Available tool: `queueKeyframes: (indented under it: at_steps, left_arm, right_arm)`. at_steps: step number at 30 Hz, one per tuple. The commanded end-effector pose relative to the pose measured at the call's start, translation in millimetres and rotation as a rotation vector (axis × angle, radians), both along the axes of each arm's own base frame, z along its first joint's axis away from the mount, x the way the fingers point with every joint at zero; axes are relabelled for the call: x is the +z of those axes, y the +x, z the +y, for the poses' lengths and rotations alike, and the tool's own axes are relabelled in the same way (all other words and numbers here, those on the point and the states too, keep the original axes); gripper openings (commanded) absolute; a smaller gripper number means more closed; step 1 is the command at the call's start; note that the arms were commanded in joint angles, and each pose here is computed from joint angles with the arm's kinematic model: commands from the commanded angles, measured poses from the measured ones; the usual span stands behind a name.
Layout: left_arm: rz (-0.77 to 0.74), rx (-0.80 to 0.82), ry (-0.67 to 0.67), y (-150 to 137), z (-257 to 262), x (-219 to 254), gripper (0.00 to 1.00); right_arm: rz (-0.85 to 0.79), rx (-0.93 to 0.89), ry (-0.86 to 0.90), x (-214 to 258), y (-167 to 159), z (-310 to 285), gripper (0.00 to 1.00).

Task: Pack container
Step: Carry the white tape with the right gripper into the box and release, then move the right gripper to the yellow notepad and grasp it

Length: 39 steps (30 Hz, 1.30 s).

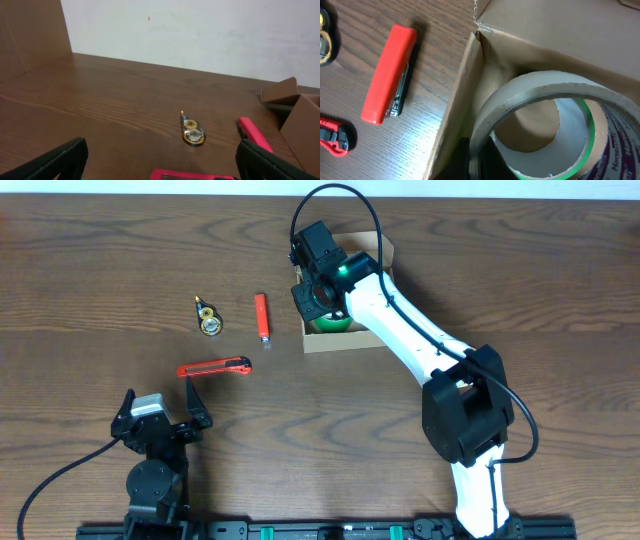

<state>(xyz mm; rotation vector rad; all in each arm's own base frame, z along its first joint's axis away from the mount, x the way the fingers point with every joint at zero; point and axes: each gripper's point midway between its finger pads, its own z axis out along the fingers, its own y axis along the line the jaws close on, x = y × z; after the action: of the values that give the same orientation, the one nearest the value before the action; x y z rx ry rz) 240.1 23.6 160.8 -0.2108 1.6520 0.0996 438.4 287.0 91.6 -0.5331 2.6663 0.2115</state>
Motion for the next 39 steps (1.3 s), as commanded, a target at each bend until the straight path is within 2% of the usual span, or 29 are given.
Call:
queueKeyframes:
  at_steps: [1,3,5,10,14,19,24,28,32,34,36,39]
  left_arm:
    - [0.04,0.012,0.016,0,2,-17,0.95]
    - [0.04,0.012,0.016,0,2,-17,0.96]
    - [0.039,0.012,0.016,0,2,-17,0.95]
    - [0.04,0.012,0.016,0,2,-17,0.96]
    - [0.04,0.012,0.016,0,2,-17,0.95]
    - [0.04,0.012,0.016,0,2,-17,0.95]
    - [0.04,0.012,0.016,0,2,-17,0.96]
    - [0.04,0.012,0.016,0,2,-17,0.95]
    - [0.04,0.012,0.016,0,2,-17,0.95]
    - [0.04,0.012,0.016,0,2,-17,0.95]
    - [0.04,0.012,0.016,0,2,-17,0.95]
    - [0.04,0.012,0.016,0,2,-17,0.95]
  right_arm:
    - [0.015,0.011,-0.003,-8,-4,6,0.22]
    - [0.015,0.011,-0.003,-8,-4,6,0.31]
    - [0.017,0.012,0.0,-8,-4,7,0.33]
    - [0.028,0.021,0.016,-8,-6,10,0.33]
    - [0.015,0.02,0.024,3,-7,8,0.28]
    - [-0.063,0.009,0.066,62,-5,-6,0.28]
    - [-0.214,-0.104,0.051,139,5,-72,0.38]
    - [-0.226,-0.249,0.031,166,6,-147,0.49]
    - [-0.137,-0.418,-0.015,157,-1,-227,0.66]
    - [-0.079,-0.499,-0.033,145,-9,-257,0.83]
    - [-0.036,-0.542,-0.048,136,-16,-275,0.89]
    - [0.03,-0.588,-0.064,118,-29,-291,0.9]
